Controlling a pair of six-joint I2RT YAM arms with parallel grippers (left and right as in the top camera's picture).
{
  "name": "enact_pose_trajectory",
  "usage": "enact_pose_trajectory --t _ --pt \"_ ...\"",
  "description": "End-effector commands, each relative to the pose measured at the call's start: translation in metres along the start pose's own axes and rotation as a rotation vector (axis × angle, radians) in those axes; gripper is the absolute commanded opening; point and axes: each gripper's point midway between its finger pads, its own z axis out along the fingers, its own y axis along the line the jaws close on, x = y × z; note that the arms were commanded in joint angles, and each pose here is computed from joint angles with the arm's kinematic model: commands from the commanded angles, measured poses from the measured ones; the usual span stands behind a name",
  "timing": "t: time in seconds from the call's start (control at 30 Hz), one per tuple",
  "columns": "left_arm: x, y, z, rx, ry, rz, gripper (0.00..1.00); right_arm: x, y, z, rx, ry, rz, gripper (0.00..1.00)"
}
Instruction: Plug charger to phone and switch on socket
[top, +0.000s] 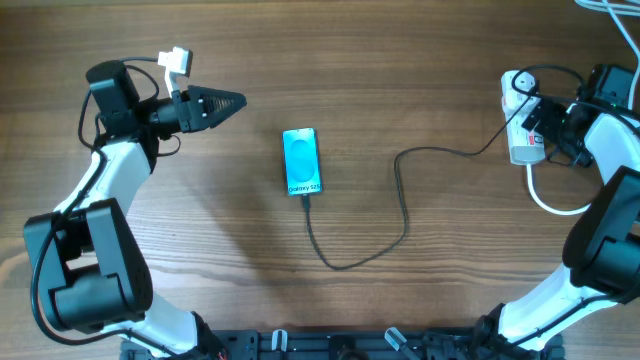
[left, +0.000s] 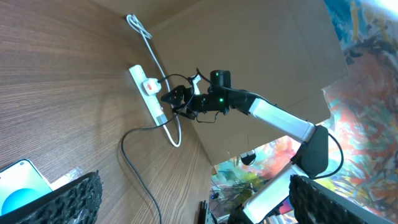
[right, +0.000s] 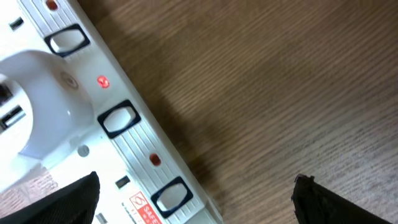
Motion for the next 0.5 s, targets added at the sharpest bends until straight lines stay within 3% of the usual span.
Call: enact_pose_trajectory --t 0.0,0.47 --pt "-0.0014 0.0014 -0.0016 -0.004 -0.005 0.010 1.00 -0.0045 0.0049 -0.0080 -0.022 -0.024 -0.021 1.00" --pt "-0.0014 0.0014 -0.0016 -0.004 -0.005 0.010 1.00 -0.0046 0.0049 -0.0080 -0.022 -0.024 -0.020 1.00"
